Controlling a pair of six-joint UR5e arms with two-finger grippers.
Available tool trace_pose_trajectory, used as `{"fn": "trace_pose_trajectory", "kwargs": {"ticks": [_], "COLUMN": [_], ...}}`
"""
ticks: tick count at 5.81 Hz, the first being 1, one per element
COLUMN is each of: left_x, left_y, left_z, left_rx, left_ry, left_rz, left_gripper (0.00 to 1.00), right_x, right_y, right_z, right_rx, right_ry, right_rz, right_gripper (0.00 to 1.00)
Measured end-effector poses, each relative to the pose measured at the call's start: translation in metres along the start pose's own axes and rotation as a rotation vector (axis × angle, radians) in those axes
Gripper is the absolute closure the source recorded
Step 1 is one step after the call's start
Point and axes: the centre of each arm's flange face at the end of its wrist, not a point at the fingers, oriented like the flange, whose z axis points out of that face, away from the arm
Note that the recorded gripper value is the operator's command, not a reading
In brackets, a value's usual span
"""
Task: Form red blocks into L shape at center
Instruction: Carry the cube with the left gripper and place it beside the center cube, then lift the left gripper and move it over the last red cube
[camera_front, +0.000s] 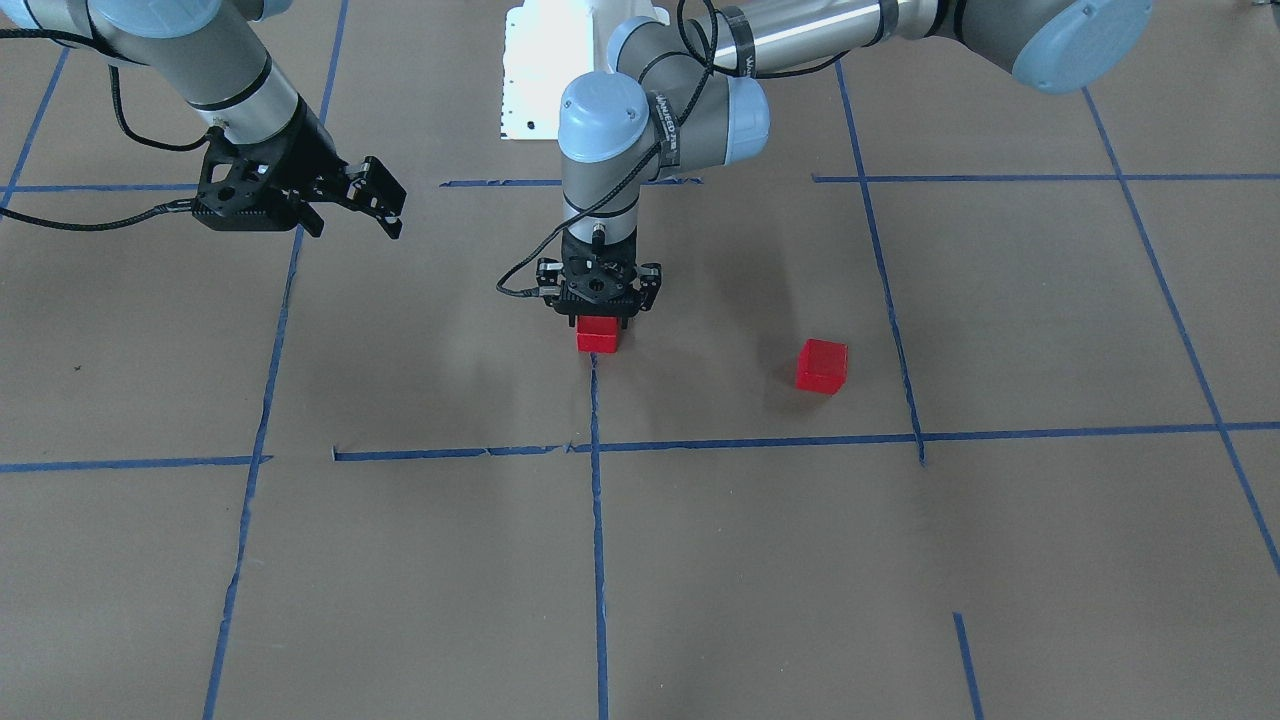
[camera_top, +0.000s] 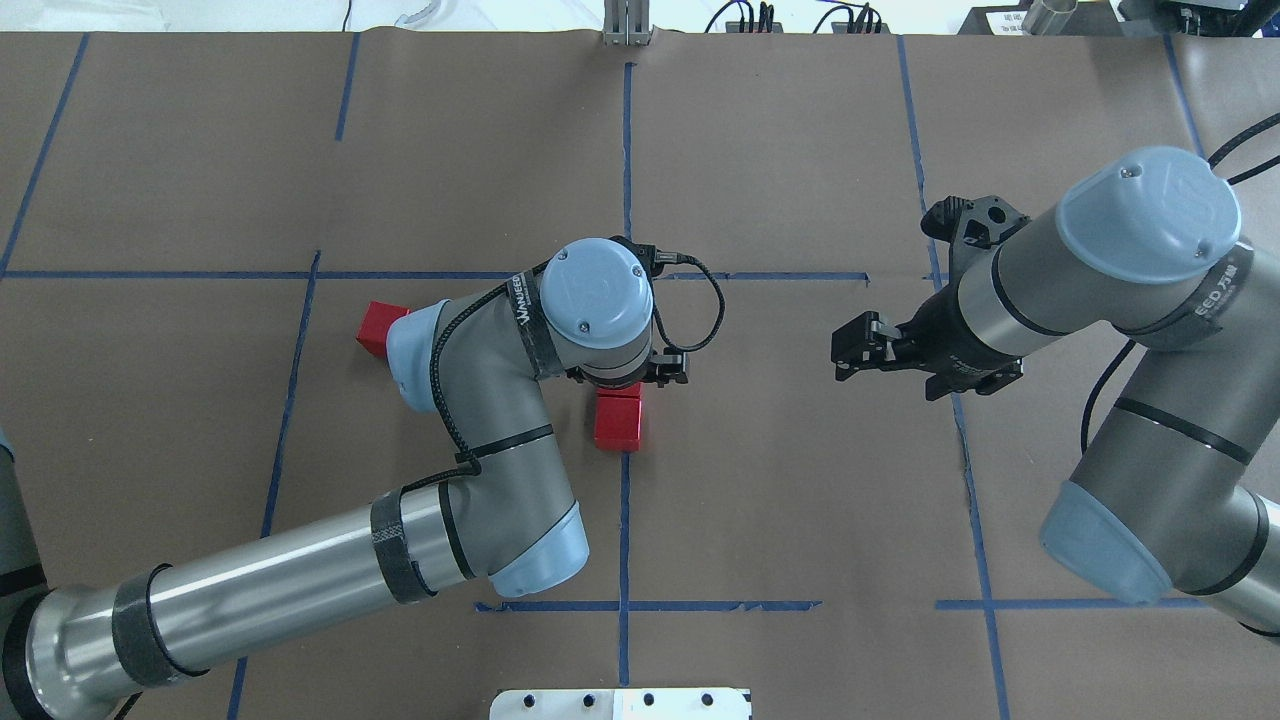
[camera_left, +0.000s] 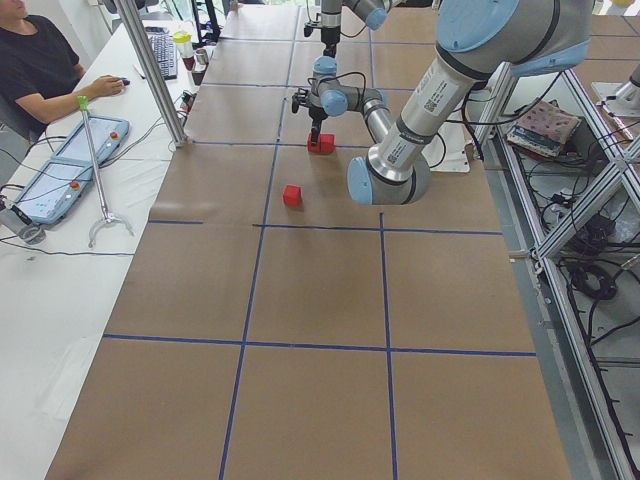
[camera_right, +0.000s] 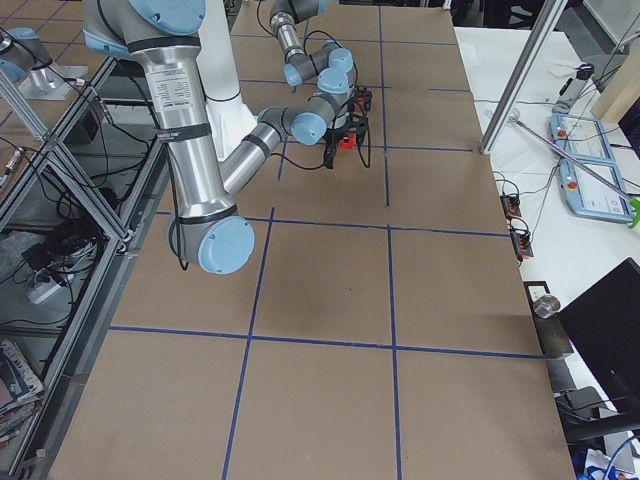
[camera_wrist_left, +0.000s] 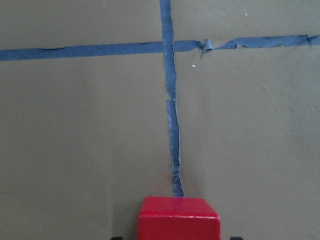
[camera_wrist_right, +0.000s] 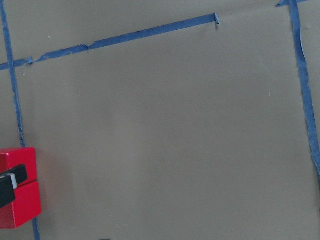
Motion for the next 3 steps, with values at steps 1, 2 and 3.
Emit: {"fn": "trace_pose_trajectory", "kwargs": {"ticks": [1,2,3], "left_x": [0.002,-0.008,-0.044], "left_y": [0.0,-0.006,-0.016], "left_z": [-0.012,-0.032,-0.047], "left_rx": [0.009,0.033,0.061], "left_ry": [0.019,0.044,0.047], "left_rz": [0.002,-0.004,-0.017], "left_gripper": [0.0,0.0,0.0], "right_x": [0.0,0.0,0.0], "right_y": [0.0,0.0,-0.001], "right_z": [0.0,0.0,0.0], "right_rx": [-0.001,0.0,0.001], "right_ry": [0.0,0.0,0.0], "right_rz": [0.0,0.0,0.0], "right_gripper": [0.0,0.0,0.0]}}
